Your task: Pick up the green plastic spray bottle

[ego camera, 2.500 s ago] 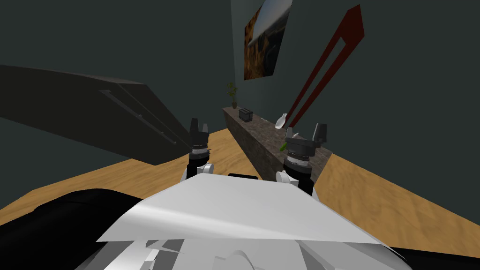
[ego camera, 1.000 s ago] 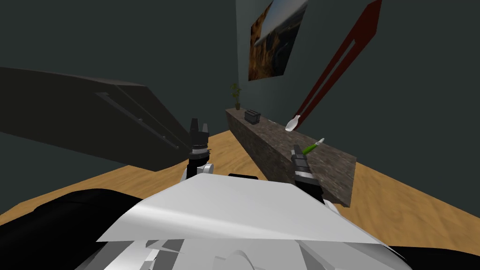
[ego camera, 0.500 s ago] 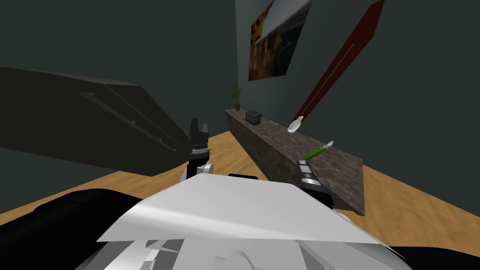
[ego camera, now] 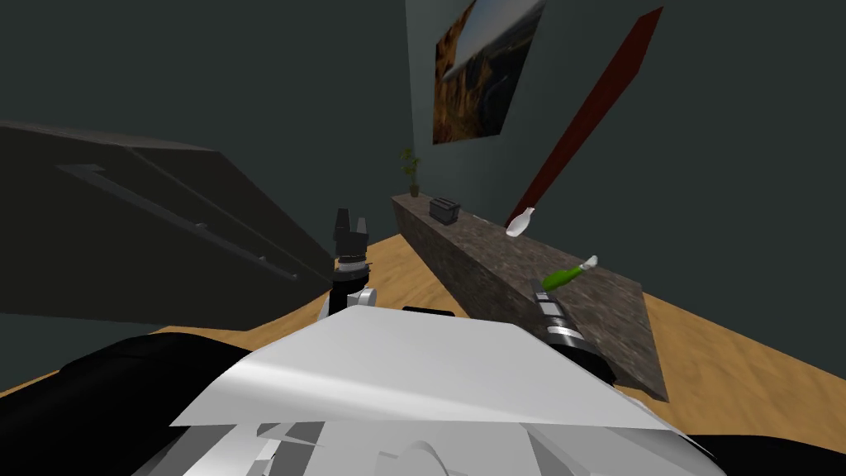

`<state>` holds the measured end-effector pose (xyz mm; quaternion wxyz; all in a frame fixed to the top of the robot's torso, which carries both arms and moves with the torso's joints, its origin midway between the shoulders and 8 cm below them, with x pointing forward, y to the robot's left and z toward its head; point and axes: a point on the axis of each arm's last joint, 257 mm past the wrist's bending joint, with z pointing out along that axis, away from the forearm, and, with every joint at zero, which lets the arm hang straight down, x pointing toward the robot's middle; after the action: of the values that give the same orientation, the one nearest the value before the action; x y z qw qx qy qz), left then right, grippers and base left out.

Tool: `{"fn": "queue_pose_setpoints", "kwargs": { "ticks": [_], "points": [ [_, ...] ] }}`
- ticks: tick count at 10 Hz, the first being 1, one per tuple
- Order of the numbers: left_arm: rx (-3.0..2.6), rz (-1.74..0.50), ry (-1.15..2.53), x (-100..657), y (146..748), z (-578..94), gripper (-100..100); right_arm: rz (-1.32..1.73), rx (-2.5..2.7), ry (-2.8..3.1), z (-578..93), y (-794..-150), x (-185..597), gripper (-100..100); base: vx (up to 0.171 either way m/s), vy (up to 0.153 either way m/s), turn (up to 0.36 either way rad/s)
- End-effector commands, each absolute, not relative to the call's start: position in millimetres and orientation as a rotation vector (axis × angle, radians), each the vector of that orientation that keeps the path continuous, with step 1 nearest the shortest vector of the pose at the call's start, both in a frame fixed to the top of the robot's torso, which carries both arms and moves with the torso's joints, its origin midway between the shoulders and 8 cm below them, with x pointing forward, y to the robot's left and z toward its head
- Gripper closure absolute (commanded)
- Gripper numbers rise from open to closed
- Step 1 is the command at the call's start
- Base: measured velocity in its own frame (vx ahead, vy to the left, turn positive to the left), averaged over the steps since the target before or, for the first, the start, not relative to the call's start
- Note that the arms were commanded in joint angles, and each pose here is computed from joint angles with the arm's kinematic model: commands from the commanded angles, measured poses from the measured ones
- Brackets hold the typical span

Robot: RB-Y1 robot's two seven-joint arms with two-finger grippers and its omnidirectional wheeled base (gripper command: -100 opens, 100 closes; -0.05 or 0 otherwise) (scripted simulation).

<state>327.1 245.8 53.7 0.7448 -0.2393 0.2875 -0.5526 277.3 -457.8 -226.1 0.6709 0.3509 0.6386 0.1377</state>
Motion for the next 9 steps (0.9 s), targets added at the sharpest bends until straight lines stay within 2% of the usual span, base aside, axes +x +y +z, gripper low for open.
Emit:
{"fn": "queue_pose_setpoints", "kwargs": {
  "ticks": [1,5,9],
  "points": [
    [-0.524,-1.210,0.630,327.1,245.8,53.7,0,0.201,0.788,1.497,-238.9,-480.9,262.3,-100,0.193,0.048,-0.121],
    [-0.524,-1.210,0.630,327.2,245.8,53.7,0,0.010,0.771,1.587,-251.3,-522.7,237.1,-100,0.153,0.025,-0.101],
    [-0.524,-1.210,0.630,327.1,245.8,53.7,0,-0.224,0.729,1.678,-252.7,-573.7,205.8,-100,0.192,0.027,-0.148]
  ]
}}
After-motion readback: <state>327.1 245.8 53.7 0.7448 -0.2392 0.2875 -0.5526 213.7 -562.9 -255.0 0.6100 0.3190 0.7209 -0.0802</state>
